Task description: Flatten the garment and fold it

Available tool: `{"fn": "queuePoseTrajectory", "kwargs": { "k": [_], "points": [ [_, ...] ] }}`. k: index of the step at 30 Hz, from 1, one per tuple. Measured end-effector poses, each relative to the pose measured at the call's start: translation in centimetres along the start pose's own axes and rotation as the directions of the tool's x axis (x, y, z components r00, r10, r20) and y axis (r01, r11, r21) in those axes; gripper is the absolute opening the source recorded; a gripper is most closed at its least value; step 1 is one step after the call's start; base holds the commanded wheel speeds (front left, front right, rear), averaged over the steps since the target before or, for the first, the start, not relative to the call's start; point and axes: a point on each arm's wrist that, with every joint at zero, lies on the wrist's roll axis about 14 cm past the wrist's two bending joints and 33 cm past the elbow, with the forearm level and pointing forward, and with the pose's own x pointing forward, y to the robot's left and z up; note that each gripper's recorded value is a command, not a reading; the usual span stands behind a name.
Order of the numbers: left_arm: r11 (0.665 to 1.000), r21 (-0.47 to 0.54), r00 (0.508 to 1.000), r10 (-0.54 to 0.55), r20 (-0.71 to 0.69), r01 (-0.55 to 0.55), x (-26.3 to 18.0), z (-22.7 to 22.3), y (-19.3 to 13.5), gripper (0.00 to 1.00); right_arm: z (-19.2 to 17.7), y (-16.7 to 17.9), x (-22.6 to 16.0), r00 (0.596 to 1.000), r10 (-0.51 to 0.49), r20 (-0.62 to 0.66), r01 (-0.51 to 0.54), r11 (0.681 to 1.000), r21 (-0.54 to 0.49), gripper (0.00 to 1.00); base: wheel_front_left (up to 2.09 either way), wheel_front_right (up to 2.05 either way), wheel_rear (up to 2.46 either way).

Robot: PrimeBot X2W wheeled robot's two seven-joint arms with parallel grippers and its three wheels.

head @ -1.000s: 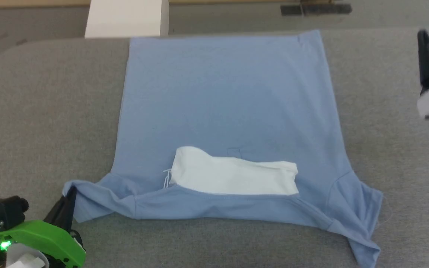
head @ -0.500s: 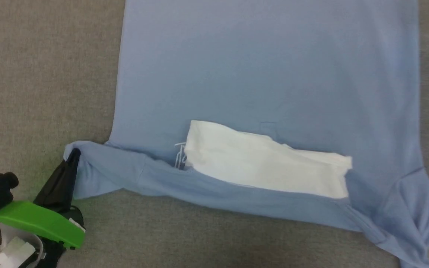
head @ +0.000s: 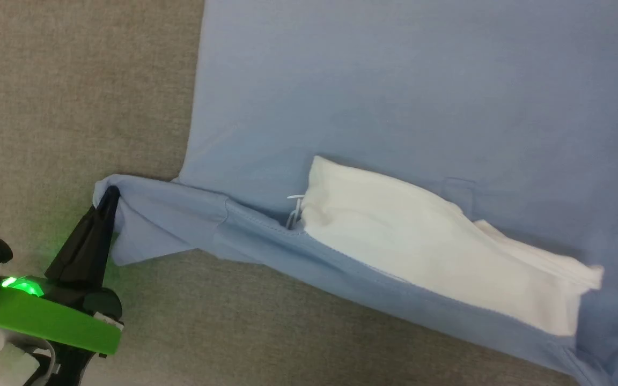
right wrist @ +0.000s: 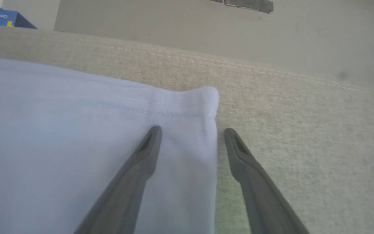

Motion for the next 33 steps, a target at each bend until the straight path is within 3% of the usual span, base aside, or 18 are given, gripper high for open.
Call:
{"fn": "queuePoseTrajectory", "kwargs": {
  "k": [5, 6, 7, 8, 15, 22, 29, 33],
  "points": [
    [1.000, 0.002, 1.000, 0.027, -0.012, -0.027, -0.2, -0.2, 0.7, 0.00, -0.3, 1.3, 1.1, 0.999, 0.019, -0.042, -0.019, 1.000, -0.014, 0.99, 0.00, 0.00, 0.00],
    [1.000, 0.003, 0.999, 0.030, -0.013, -0.030, -0.3, -0.2, 0.7, 0.00, -0.3, 1.3, 1.1, 0.999, 0.020, -0.048, -0.021, 1.000, -0.012, 0.46, 0.00, 0.00, 0.00],
    [1.000, 0.003, 0.999, 0.030, -0.013, -0.030, -0.3, -0.2, 0.7, 0.00, -0.2, 1.3, 1.0, 0.999, 0.020, -0.046, -0.020, 1.000, -0.010, 0.05, 0.00, 0.00, 0.00],
    [1.000, 0.003, 0.999, 0.030, -0.013, -0.030, -0.3, -0.2, 0.7, 0.00, -0.1, 1.3, 0.9, 0.999, 0.020, -0.046, -0.020, 1.000, -0.011, 0.00, 0.00, 0.00, 0.00],
    [1.000, 0.004, 1.000, 0.003, -0.014, -0.003, -0.7, -0.1, 0.1, 0.00, 1.1, 0.8, -1.3, 0.999, 0.024, 0.023, -0.024, 1.000, 0.011, 0.00, 0.00, 0.00, 0.00],
    [0.996, 0.040, 0.997, -0.080, -0.015, 0.080, -1.0, 0.6, -2.0, 0.00, 3.7, -2.0, -6.5, 0.984, 0.009, 0.175, -0.017, 0.999, 0.043, 0.00, 0.00, 0.00, 0.00],
    [0.989, 0.075, 0.992, -0.128, 0.023, 0.126, -2.7, 2.0, -4.3, 0.00, 1.1, -5.6, -12.7, 0.978, 0.017, 0.207, -0.021, 1.000, 0.021, 0.00, 0.00, 0.00, 0.00],
    [0.985, 0.103, 0.988, -0.145, 0.060, 0.138, -3.6, 3.0, -5.5, 0.00, -2.7, -7.4, -16.1, 0.981, 0.019, 0.191, -0.026, 0.999, 0.030, 0.00, 0.00, 0.00, 0.00]
  ]
}}
